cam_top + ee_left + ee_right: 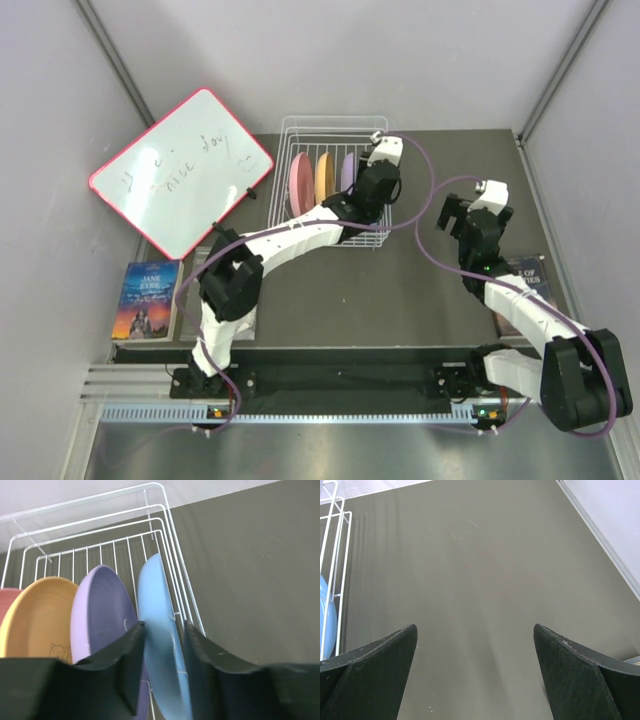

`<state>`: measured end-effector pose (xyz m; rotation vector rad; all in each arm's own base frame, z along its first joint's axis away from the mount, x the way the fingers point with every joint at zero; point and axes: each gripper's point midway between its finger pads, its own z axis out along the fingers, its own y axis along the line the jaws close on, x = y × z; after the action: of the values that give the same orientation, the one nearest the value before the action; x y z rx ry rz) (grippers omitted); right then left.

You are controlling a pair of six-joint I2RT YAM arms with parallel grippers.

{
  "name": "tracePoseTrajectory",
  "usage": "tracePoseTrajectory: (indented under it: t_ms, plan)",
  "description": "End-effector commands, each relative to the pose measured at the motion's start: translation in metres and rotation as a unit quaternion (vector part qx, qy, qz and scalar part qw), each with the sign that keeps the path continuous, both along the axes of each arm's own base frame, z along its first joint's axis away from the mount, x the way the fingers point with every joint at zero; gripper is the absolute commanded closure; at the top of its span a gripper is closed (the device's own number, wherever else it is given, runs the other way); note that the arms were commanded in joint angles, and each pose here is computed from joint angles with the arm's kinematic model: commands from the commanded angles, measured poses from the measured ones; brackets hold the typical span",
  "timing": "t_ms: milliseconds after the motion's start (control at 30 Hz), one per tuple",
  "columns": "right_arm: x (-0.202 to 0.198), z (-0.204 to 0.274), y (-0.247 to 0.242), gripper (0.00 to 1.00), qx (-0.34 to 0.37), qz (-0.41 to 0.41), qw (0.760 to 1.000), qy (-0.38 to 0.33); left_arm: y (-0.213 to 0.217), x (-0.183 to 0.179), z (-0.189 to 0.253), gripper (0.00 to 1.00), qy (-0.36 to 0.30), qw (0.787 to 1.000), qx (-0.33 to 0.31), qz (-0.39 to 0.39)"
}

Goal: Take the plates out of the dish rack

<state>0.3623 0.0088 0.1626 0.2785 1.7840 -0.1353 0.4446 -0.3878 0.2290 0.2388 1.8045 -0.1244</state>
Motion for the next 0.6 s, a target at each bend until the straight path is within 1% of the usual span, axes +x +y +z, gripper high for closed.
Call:
tracePoseTrajectory:
  t_ms: [0,33,67,200,367,467,567]
  plan:
    - [0.003,0.004,0.000,0.00,0.012,0.003,1.000,-0.011,-0.015,-0.017,0.027,0.52,-0.037,0.999,-0.016,-0.021]
    - [0.003,0.003,0.001,0.00,0.013,0.006,1.000,-0.010,-0.014,-0.018,0.037,0.46,-0.046,0.999,-0.018,-0.023]
    - [0.004,0.002,0.002,0.00,0.013,0.008,1.000,-0.009,-0.014,-0.019,0.042,0.43,-0.050,0.998,-0.021,-0.024]
    - [0.005,0.001,0.003,0.00,0.014,0.013,1.000,-0.006,-0.011,-0.021,0.055,0.42,-0.060,0.998,-0.021,-0.022]
    - [0.005,-0.002,0.002,0.00,0.015,0.011,1.000,-0.001,-0.008,-0.021,0.046,0.48,-0.052,0.998,-0.009,-0.016]
    - [0.006,-0.001,0.002,0.00,0.014,0.010,1.000,0.000,-0.008,-0.019,0.033,0.59,-0.043,0.999,-0.001,-0.011]
    - [0.005,-0.001,0.002,0.00,0.015,0.010,1.000,0.000,-0.005,-0.018,0.021,0.61,-0.036,0.999,0.007,0.003]
